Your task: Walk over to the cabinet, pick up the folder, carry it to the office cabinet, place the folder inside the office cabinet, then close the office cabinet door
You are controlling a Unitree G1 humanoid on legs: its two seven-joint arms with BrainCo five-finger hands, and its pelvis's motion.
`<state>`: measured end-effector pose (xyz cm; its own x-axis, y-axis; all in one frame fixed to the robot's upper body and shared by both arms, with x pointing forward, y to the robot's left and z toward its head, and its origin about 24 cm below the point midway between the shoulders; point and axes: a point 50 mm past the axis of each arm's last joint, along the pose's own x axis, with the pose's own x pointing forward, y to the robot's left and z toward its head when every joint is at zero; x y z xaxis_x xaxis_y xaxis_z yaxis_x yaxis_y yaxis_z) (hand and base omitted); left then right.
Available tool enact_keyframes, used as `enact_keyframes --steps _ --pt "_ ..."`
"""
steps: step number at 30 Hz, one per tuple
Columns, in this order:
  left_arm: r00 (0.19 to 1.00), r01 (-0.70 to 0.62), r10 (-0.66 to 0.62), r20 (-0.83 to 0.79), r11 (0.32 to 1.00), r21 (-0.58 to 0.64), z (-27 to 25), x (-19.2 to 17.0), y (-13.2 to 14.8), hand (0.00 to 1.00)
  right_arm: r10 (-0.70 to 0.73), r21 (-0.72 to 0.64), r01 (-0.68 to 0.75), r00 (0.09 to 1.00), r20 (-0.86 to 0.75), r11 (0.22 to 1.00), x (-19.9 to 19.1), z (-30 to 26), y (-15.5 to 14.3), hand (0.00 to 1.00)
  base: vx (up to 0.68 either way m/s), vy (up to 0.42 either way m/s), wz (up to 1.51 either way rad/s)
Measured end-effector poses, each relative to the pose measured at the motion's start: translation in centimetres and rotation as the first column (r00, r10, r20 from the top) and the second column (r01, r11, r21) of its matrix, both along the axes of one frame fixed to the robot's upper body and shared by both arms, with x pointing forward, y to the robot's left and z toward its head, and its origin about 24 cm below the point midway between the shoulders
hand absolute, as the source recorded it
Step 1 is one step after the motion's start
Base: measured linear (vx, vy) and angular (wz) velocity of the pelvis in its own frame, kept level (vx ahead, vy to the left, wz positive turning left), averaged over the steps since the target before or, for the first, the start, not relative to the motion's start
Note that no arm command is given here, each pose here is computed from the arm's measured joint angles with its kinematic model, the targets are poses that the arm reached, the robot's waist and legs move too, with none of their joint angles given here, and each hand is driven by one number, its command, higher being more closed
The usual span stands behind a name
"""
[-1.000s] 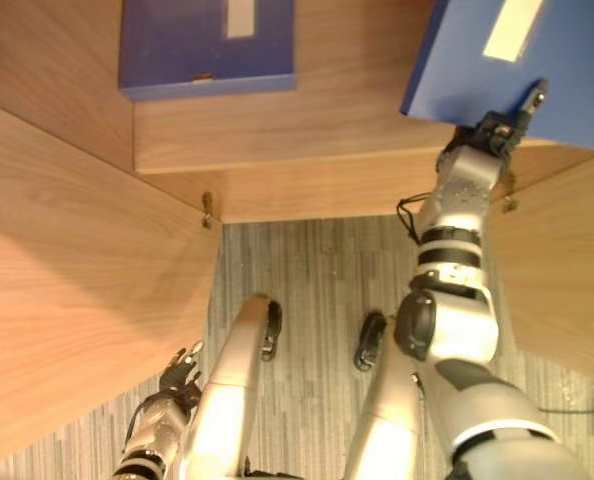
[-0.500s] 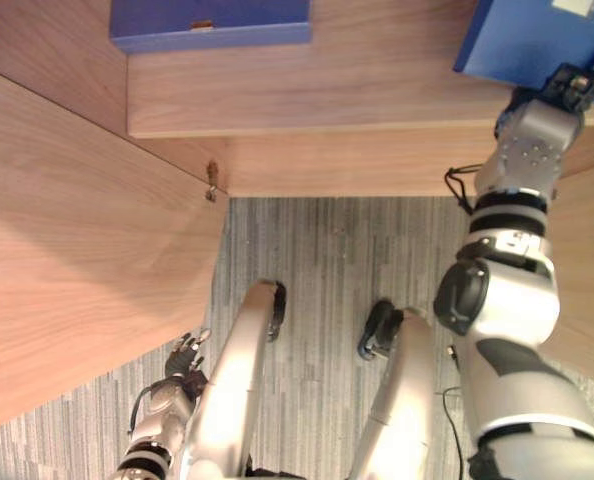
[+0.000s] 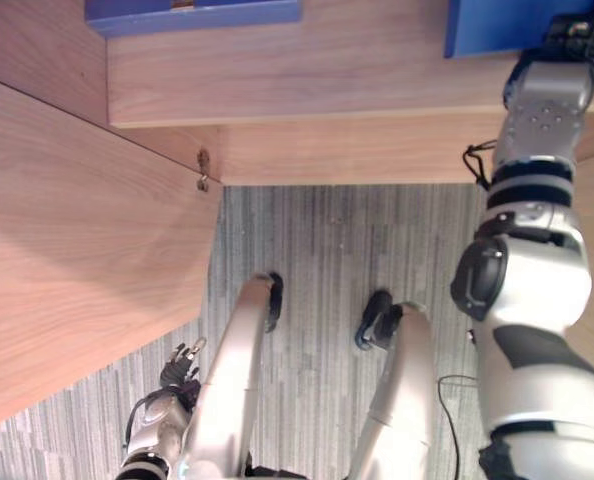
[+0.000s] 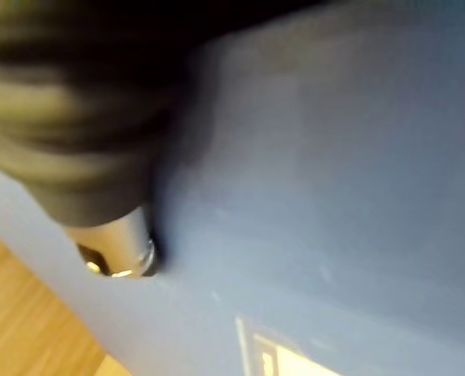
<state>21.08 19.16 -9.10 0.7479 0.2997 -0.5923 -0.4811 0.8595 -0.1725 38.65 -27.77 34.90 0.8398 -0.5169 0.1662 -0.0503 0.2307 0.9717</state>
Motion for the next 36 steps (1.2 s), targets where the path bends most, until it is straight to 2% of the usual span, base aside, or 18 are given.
enact_keyframes --steps 5,16,19,22,23,24,25,26,27,29,31,34,36 --pt "1.0 -0.007 0.007 0.004 1.0 0.002 0.0 0.0 0.2 0.0 -0.001 -0.045 0.003 0.999 0.042 0.999 -0.1 0.8 0.5 0.0 0.02 0.017 -0.02" --pt "0.999 0.007 -0.007 0.043 1.0 0.008 0.4 0.1 0.5 0.0 0.048 -0.253 -0.028 0.996 0.074 0.967 0.3 2.1 2.7 0.0 0.02 0.05 -0.01" --pt "0.999 0.011 -0.012 0.049 1.0 0.012 0.5 0.0 0.6 0.0 0.049 -0.364 -0.029 0.998 0.045 0.931 0.5 2.1 3.3 0.0 0.0 0.068 0.01" --pt "0.998 0.019 -0.019 0.061 1.0 0.015 0.6 0.0 0.7 0.0 -0.016 -0.624 -0.016 0.999 -0.045 0.781 0.8 2.0 4.0 0.0 0.01 0.089 -0.06" --pt "0.997 0.022 -0.023 0.073 1.0 0.019 0.7 0.0 0.8 0.0 -0.06 -0.748 -0.029 0.994 -0.092 0.663 1.1 1.6 4.5 0.0 0.02 0.063 -0.05" --pt "0.996 0.025 -0.027 0.08 0.999 0.021 0.8 0.0 0.8 0.0 -0.081 -0.795 -0.04 0.99 -0.112 0.605 1.3 1.3 4.6 0.0 0.02 0.068 -0.01" --pt "0.994 0.04 -0.043 0.096 0.999 0.032 1.1 0.1 0.9 0.0 -0.131 -0.865 -0.052 0.982 -0.134 0.498 1.4 1.0 4.6 0.0 0.02 0.051 0.03" --pt "0.993 0.053 -0.057 0.102 0.998 0.041 1.2 0.1 1.0 0.0 -0.17 -0.915 -0.062 0.976 -0.14 0.398 1.5 0.9 4.7 0.0 0.02 0.046 0.01" --pt "0.993 0.059 -0.064 0.104 0.997 0.045 1.2 0.2 1.0 0.0 -0.181 -0.93 -0.065 0.974 -0.138 0.361 1.5 0.9 4.7 0.0 0.03 0.04 -0.08" --pt "0.991 0.078 -0.084 0.106 0.995 0.059 1.2 -0.2 1.3 0.0 -0.245 -0.987 -0.099 0.961 -0.128 0.128 1.7 0.6 5.3 0.0 0.04 0.053 -0.13" --pt "0.987 0.099 -0.107 0.116 0.993 0.068 1.3 -0.4 1.5 0.0 -0.289 -0.993 -0.119 0.951 -0.108 -0.022 1.7 0.4 5.4 0.0 0.05 0.056 -0.07" --pt "0.983 0.123 -0.133 0.126 0.989 0.083 1.5 -0.5 1.6 0.0 -0.307 -0.982 -0.13 0.948 -0.082 -0.14 1.6 0.1 5.5 0.0 0.05 0.047 -0.04" --pt "0.98 0.137 -0.149 0.133 0.986 0.093 1.6 -0.4 1.7 0.0 -0.302 -0.978 -0.135 0.95 -0.081 -0.161 1.6 0.1 5.5 0.0 0.07 0.063 -0.04"
